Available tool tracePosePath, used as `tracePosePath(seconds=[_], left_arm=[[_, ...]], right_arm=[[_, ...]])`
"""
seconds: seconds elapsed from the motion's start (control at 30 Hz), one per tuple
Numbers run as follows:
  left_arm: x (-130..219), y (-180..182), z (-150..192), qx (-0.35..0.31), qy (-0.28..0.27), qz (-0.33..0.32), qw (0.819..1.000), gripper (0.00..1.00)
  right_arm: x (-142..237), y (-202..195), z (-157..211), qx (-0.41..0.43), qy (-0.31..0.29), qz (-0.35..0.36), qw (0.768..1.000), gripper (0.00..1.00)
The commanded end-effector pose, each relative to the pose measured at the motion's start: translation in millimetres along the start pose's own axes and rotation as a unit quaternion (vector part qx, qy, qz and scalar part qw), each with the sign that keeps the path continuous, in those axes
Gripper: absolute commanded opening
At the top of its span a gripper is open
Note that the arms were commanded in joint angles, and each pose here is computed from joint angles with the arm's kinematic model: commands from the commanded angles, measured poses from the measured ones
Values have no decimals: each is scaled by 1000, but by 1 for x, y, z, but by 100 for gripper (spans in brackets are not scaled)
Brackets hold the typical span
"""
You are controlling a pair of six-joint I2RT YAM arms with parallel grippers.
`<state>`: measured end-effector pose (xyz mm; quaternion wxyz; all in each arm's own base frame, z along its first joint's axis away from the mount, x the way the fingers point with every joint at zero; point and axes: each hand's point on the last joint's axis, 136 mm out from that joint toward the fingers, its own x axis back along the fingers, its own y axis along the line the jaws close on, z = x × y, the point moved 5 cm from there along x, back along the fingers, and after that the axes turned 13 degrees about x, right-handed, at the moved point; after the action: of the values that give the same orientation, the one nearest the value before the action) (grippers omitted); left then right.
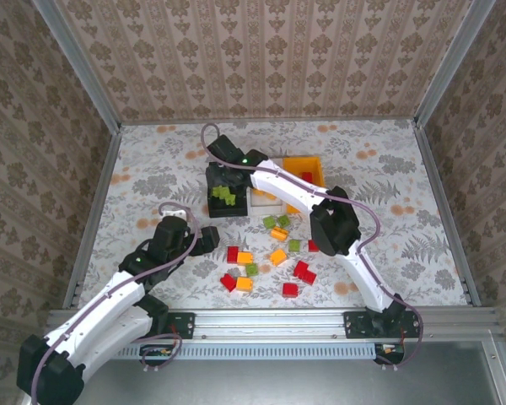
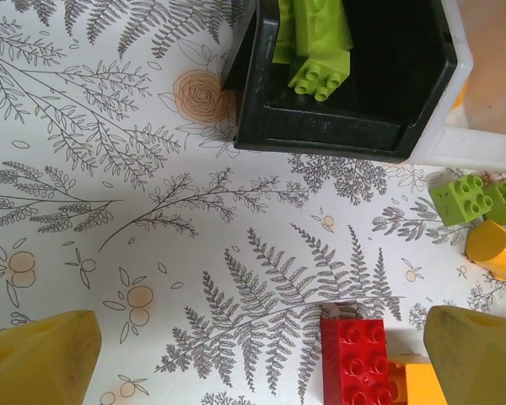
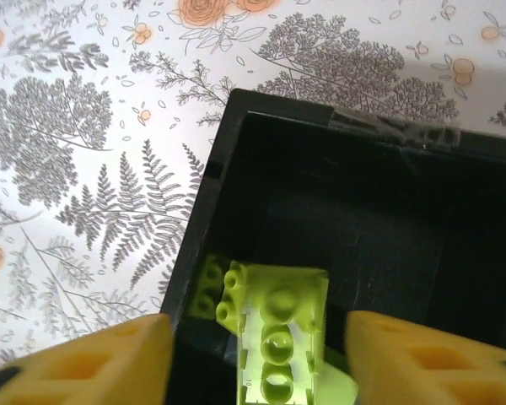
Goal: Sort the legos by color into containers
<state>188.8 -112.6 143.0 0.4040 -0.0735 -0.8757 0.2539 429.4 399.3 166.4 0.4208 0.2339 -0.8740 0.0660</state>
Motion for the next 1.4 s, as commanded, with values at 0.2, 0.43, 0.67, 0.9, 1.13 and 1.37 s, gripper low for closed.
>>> tracePosePath(seconds=[0.2, 0.43, 0.67, 0.9, 1.13, 1.37], left_arm=[[11, -15, -16, -14, -17, 23, 1000, 100], [6, -23, -18, -12, -14, 37, 999, 100], [-9, -29, -16, -4, -1, 48, 999, 100], [-20, -31, -12, 0, 16, 48, 999, 100], [-21, -29, -10, -2, 23, 41, 999, 100], [-18, -26, -8, -2, 24, 37, 999, 100]], right_arm=[[63, -1, -28, 5, -44, -11, 999, 68], [130, -18, 16, -15, -68, -29, 997, 69], [159, -55, 109, -20, -1, 15, 1000, 70], [148, -68, 175, 5, 68, 14, 998, 70], [107, -64, 190, 51, 126, 16, 991, 69], [110, -48, 210, 57, 154, -18, 986, 70]])
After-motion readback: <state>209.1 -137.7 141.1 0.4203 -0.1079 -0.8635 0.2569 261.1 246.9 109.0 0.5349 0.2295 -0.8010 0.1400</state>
